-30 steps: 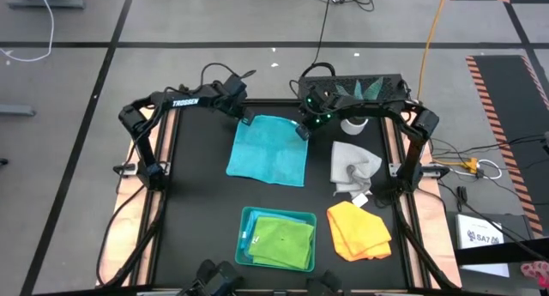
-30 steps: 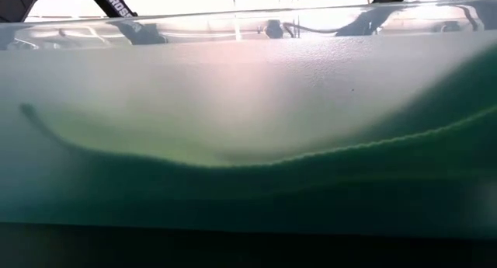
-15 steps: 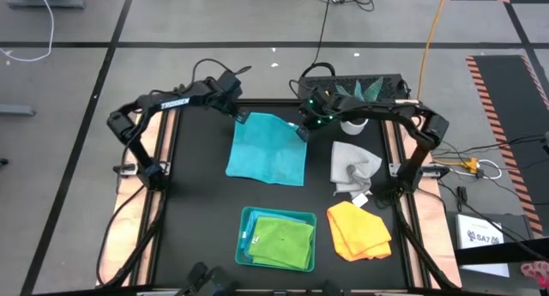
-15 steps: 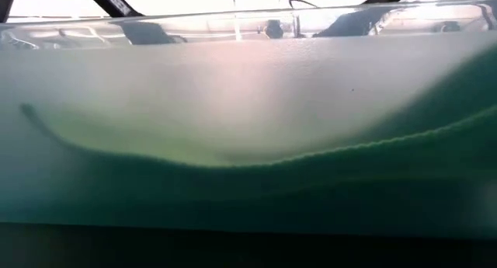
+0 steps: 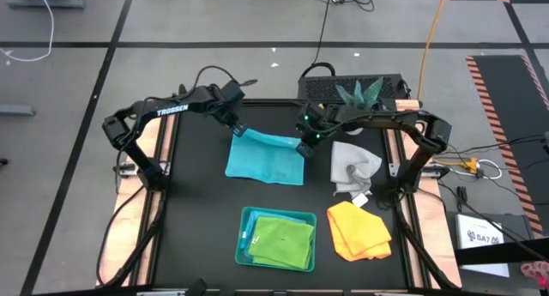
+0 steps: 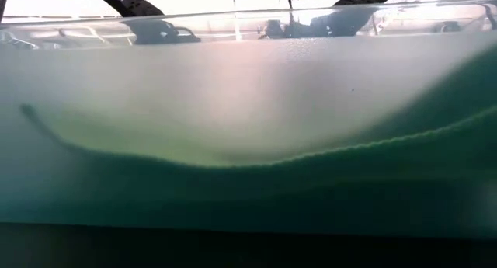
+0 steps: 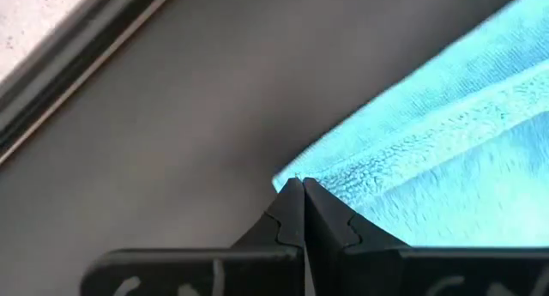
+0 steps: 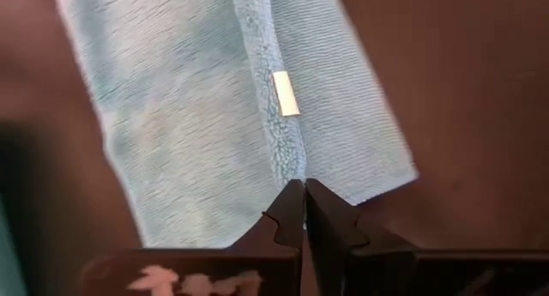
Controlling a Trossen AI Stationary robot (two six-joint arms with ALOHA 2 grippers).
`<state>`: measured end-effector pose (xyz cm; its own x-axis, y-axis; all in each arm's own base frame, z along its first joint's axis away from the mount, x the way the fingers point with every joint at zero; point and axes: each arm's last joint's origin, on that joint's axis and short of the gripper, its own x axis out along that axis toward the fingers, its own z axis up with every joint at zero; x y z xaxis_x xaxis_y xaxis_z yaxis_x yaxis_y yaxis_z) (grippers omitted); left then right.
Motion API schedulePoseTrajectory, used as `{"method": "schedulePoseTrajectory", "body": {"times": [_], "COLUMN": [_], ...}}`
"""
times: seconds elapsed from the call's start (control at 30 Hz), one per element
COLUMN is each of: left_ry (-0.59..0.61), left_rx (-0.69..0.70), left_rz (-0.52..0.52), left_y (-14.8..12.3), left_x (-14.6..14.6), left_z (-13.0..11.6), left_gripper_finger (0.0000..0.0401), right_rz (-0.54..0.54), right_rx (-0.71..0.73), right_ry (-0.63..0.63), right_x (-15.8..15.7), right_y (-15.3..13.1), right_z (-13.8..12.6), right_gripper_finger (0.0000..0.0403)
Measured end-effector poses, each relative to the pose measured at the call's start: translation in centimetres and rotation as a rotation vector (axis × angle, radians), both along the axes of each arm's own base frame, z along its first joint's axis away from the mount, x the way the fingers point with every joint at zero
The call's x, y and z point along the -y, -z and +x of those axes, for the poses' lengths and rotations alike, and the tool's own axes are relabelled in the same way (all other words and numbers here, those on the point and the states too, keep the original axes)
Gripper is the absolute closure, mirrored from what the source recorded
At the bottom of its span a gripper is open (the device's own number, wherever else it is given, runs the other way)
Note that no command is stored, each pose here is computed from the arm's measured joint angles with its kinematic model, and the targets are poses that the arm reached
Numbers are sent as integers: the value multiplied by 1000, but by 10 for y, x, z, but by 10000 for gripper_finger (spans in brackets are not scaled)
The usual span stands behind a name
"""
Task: Fold microfiber towels
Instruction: Fold the blue microfiber cloth
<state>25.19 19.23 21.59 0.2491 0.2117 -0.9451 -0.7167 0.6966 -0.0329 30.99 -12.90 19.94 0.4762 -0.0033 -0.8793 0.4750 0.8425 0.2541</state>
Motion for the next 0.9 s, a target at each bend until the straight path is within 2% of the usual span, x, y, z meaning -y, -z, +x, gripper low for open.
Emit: {"method": "schedulePoseTrajectory", "body": {"times": [0.1, 0.6, 0.9], "left_ry": [20, 136, 183], "left_rx": [-42, -208, -238], "left_rz": [-28, -112, -127], "left_y": [-1, -1, 0], "left_x": [11, 72, 109], "left_z": [0, 12, 22], "left_gripper_finger": [401, 401, 401], "right_rz": [38, 99, 131], "right_rx": [4, -35, -61], "right_ry": [-27, -93, -158], "right_x": [-13, -63, -90], "right_y": [0, 1, 2], "right_z": [4, 16, 18], "right_gripper_finger": [403, 403, 403]}}
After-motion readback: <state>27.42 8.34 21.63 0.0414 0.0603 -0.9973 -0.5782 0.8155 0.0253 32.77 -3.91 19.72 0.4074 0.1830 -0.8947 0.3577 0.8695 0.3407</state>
